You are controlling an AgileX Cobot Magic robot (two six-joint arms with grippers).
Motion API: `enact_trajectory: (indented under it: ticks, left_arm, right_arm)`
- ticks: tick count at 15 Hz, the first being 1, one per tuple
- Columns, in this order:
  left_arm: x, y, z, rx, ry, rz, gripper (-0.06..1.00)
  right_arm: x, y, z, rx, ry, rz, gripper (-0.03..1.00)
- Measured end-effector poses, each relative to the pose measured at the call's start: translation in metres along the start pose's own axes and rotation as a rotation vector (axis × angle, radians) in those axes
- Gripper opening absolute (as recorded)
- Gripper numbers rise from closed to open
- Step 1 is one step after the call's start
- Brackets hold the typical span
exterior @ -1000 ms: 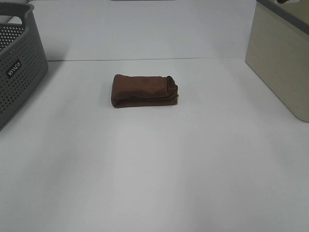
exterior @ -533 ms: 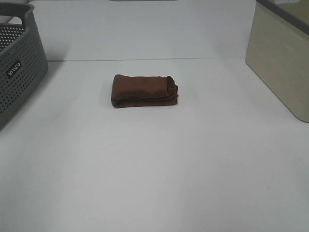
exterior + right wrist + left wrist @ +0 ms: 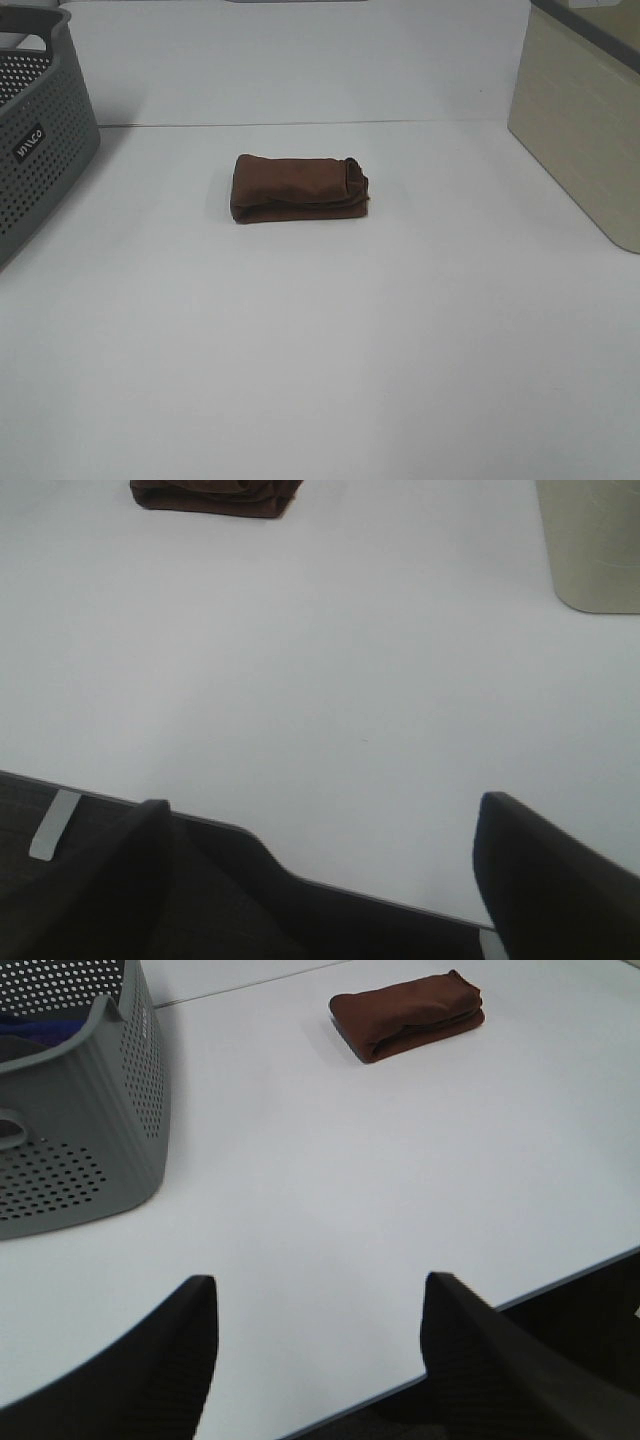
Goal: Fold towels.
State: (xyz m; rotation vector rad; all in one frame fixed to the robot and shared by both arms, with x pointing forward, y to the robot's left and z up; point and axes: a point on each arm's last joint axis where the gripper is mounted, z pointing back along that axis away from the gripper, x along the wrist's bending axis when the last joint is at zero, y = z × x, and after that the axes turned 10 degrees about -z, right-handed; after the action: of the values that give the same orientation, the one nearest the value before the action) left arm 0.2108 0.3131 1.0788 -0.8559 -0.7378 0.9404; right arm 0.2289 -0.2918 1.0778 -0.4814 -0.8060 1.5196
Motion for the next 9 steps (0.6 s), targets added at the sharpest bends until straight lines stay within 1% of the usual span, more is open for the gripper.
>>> enact_trajectory:
  ticks: [1, 2, 6, 9]
  left_arm:
    - [-0.001, 0.006, -0.007, 0.030, 0.007, -0.010, 0.58]
    - [-0.004, 0.016, -0.021, 0.085, 0.024, -0.029, 0.58]
    - [-0.004, 0.011, -0.028, 0.002, 0.015, -0.047, 0.58]
    - [-0.005, 0.011, -0.034, -0.025, 0.025, -0.082, 0.58]
  right_arm:
    - [-0.004, 0.010, -0.003, -0.014, 0.027, -0.002, 0.77]
    - [-0.011, 0.023, -0.014, -0.018, 0.073, -0.003, 0.77]
    - [-0.012, 0.015, -0.018, -0.138, 0.071, 0.005, 0.77]
    - [-0.013, 0.018, -0.025, -0.119, 0.074, 0.004, 0.77]
